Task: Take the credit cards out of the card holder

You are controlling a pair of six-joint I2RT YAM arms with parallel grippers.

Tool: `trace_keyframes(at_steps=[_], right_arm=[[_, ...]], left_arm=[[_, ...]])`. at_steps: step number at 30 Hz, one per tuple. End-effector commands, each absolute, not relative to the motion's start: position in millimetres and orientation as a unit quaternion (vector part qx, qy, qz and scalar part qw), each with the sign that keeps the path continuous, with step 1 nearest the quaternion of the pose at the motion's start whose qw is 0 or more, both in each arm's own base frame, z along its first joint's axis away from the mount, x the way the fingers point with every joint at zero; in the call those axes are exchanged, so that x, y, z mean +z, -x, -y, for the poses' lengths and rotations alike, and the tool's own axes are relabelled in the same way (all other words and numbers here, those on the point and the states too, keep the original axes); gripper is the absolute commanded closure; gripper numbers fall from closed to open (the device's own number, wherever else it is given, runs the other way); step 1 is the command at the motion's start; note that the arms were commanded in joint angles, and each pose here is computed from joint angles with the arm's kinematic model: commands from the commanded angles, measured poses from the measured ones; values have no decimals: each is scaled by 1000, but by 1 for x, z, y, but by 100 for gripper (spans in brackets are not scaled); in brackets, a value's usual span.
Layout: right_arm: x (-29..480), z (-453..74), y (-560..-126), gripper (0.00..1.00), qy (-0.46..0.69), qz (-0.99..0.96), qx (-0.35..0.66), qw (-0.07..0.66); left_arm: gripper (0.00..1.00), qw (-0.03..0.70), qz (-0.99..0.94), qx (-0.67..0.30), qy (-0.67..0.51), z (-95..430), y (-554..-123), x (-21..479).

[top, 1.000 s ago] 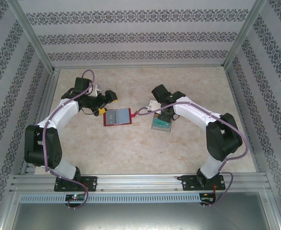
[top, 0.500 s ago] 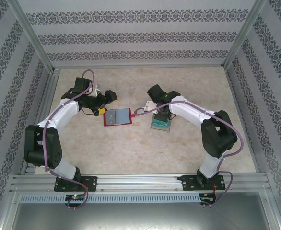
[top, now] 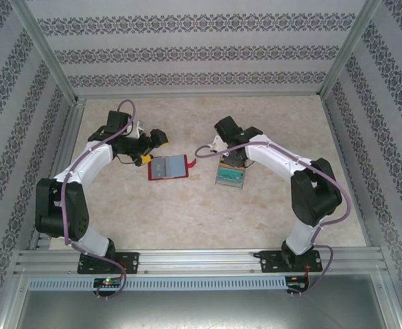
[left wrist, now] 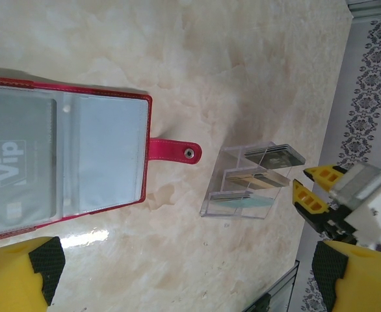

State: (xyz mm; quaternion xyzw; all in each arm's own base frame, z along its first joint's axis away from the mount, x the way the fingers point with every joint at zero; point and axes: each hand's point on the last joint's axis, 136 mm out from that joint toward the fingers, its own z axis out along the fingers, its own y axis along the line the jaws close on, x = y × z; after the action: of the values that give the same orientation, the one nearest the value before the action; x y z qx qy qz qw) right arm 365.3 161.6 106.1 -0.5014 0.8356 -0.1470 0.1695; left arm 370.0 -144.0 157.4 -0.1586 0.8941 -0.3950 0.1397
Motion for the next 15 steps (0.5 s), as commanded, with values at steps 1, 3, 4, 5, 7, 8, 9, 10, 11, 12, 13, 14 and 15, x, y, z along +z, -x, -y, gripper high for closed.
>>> trace_keyframes(at_steps=[1, 3, 4, 5, 7, 8, 9, 10, 11, 12, 13, 14, 15], right_arm=[[141, -168, -367, 71, 449, -856, -118, 228], [154, -174, -366, 70, 418, -867, -92, 254], [160, -177, -366, 70, 403, -872, -78, 266], [167, -183, -365, 70, 384, -877, -56, 282], [180, -196, -362, 69, 354, -884, -9, 305], [186, -203, -362, 69, 334, -887, 15, 318], [193, -211, -362, 69, 314, -889, 36, 331], [196, -219, -361, 69, 297, -891, 57, 338], [198, -229, -359, 68, 284, -893, 80, 341], [198, -238, -357, 69, 272, -894, 99, 342], [198, -247, -355, 69, 263, -895, 114, 341], [197, -254, -354, 69, 254, -898, 124, 338], [194, -263, -354, 69, 241, -902, 137, 332]], left_arm=[[0, 139, -894, -400, 148, 150, -374, 158], [0, 139, -895, -399, 147, 149, -375, 158], [0, 138, -895, -398, 146, 150, -375, 157], [0, 136, -896, -396, 147, 149, -375, 155], [0, 136, -899, -389, 148, 147, -376, 153], [0, 136, -901, -384, 149, 146, -376, 152], [0, 136, -903, -378, 151, 143, -376, 149], [0, 136, -906, -371, 155, 140, -375, 147], [0, 136, -907, -365, 159, 136, -375, 144], [1, 135, -909, -358, 166, 131, -375, 140], [3, 135, -910, -351, 173, 126, -375, 138], [5, 134, -911, -345, 179, 121, -374, 134], [7, 133, -912, -341, 184, 117, -374, 131]])
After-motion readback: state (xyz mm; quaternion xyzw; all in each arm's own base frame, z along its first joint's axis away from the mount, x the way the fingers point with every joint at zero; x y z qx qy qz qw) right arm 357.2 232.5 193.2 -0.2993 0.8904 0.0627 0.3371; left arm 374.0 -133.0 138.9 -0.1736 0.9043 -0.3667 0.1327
